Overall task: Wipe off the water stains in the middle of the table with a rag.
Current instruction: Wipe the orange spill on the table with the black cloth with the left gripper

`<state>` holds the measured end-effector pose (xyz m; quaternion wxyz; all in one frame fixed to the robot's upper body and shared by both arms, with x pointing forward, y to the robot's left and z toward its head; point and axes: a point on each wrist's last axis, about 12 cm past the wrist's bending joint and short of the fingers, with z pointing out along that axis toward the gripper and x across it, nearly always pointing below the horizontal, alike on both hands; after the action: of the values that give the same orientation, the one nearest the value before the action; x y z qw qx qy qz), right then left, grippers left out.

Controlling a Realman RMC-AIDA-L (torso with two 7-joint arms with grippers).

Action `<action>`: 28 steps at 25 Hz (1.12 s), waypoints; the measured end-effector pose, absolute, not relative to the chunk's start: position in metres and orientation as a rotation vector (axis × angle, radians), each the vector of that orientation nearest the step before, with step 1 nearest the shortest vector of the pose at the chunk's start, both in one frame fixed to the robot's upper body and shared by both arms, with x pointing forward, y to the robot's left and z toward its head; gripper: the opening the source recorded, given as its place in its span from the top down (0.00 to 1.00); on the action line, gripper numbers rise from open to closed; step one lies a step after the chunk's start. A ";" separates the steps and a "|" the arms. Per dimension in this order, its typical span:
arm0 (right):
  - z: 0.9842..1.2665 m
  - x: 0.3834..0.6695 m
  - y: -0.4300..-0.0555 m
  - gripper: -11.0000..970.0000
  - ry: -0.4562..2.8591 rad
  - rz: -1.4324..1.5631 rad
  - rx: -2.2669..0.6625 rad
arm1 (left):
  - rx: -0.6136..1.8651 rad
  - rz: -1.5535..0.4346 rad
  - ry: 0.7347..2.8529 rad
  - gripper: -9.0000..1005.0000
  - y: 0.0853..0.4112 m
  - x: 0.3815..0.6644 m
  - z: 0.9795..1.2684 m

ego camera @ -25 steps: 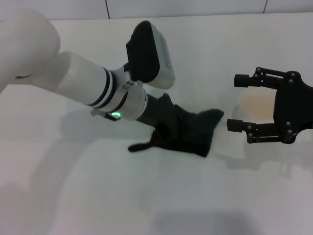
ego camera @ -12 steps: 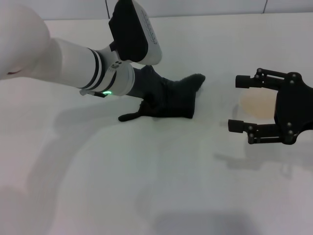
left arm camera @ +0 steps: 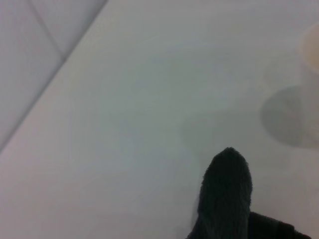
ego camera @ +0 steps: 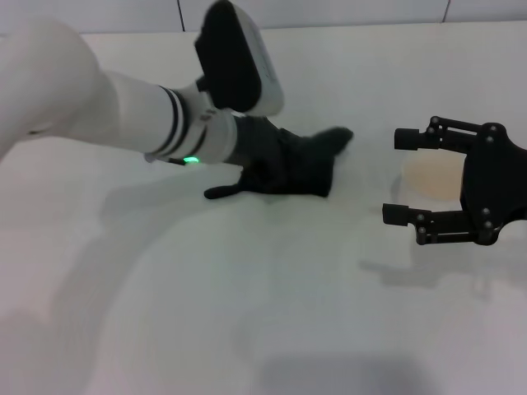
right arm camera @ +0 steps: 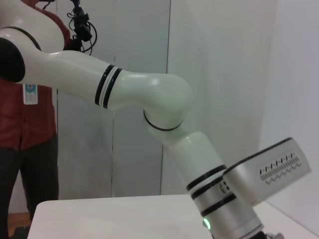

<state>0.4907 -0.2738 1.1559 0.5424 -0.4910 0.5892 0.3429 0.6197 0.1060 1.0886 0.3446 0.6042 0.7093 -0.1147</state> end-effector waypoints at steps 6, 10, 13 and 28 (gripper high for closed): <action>1.155 0.491 -0.274 0.14 1.401 0.817 -1.164 | 1.635 -0.329 1.825 0.93 0.097 0.610 1.083; 1.155 0.491 -0.274 0.14 1.402 0.817 -1.164 | 1.657 -0.385 1.827 0.93 0.093 0.603 1.082; 1.155 0.491 -0.274 0.14 1.401 0.817 -1.164 | 1.687 -0.433 1.823 0.93 0.092 0.598 1.081; 1.156 0.491 -0.273 0.14 1.399 0.816 -1.166 | 1.738 -0.606 1.837 0.93 0.101 0.571 1.074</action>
<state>0.4908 -0.2727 1.1557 0.5420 -0.4910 0.5892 0.3436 0.5707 0.1007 1.0739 0.2673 0.6441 0.6806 -0.2246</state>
